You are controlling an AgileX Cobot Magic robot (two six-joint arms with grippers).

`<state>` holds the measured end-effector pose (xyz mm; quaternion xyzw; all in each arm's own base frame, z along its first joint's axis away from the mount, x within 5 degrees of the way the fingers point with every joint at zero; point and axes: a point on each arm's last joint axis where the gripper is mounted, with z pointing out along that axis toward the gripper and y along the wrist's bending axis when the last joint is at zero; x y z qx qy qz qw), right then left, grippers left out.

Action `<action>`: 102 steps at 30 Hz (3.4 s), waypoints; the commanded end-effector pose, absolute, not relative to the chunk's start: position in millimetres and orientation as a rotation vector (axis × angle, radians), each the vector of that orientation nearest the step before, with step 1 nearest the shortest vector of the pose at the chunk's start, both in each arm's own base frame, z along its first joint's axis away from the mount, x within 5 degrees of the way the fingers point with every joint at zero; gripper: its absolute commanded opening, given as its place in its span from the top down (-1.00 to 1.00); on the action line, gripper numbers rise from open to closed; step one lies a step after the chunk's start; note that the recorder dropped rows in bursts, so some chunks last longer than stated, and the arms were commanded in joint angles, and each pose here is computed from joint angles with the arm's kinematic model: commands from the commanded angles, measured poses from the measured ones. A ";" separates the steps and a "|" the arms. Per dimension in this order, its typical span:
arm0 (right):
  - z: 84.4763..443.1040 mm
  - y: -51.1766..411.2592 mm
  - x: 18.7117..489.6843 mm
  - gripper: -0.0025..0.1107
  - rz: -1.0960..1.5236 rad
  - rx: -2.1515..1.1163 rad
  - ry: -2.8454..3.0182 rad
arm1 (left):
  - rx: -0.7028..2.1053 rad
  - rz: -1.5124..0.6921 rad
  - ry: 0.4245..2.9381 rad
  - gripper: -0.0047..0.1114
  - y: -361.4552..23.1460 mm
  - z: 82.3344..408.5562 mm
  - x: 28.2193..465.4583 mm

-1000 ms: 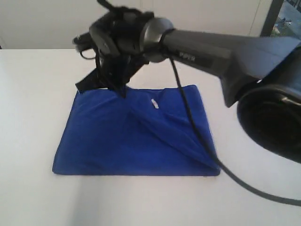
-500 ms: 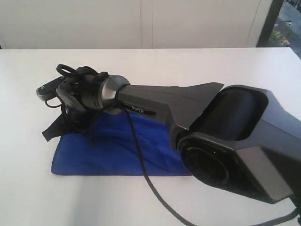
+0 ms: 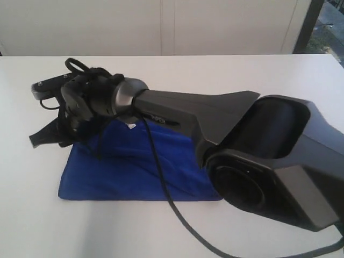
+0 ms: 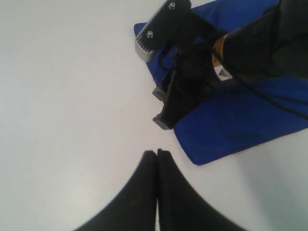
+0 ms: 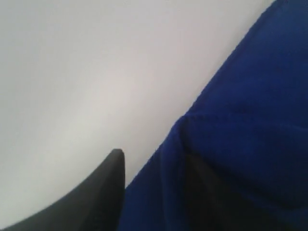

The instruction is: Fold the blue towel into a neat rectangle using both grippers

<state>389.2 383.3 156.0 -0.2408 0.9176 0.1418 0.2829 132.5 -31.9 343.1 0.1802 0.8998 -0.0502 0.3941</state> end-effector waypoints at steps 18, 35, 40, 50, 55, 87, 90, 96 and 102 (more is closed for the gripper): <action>176.7 164.1 472.4 0.96 -0.041 -0.790 2.667 | 0.451 -0.142 2.280 0.92 -32.2 345.1 130.3; 118.8 68.9 494.7 0.96 -0.207 -0.373 2.902 | 0.451 -0.142 2.280 0.92 -32.2 345.1 130.3; 122.2 33.4 482.1 0.96 -0.379 -0.238 3.074 | 0.451 -0.142 2.280 0.92 -32.2 345.1 130.3; 124.7 20.1 452.7 0.96 -0.415 -0.286 3.178 | 0.451 -0.142 2.280 0.92 -32.2 345.1 130.3; 112.8 19.2 426.3 0.96 -0.399 -0.301 3.277 | 0.451 -0.142 2.280 0.92 -32.2 345.1 130.3; 210.4 225.2 357.0 0.96 0.168 -0.813 2.571 | 0.451 -0.142 2.280 0.92 -32.2 345.1 130.3; 177.9 252.2 388.4 0.96 0.182 -0.801 2.564 | 0.451 -0.142 2.280 0.92 -32.2 345.1 130.3; 137.9 271.0 418.6 0.96 0.175 -0.789 2.565 | 0.451 -0.142 2.280 0.92 -32.2 345.1 130.3; 112.2 277.3 432.8 0.96 0.232 -0.648 2.524 | 0.451 -0.142 2.280 0.92 -32.2 345.1 130.3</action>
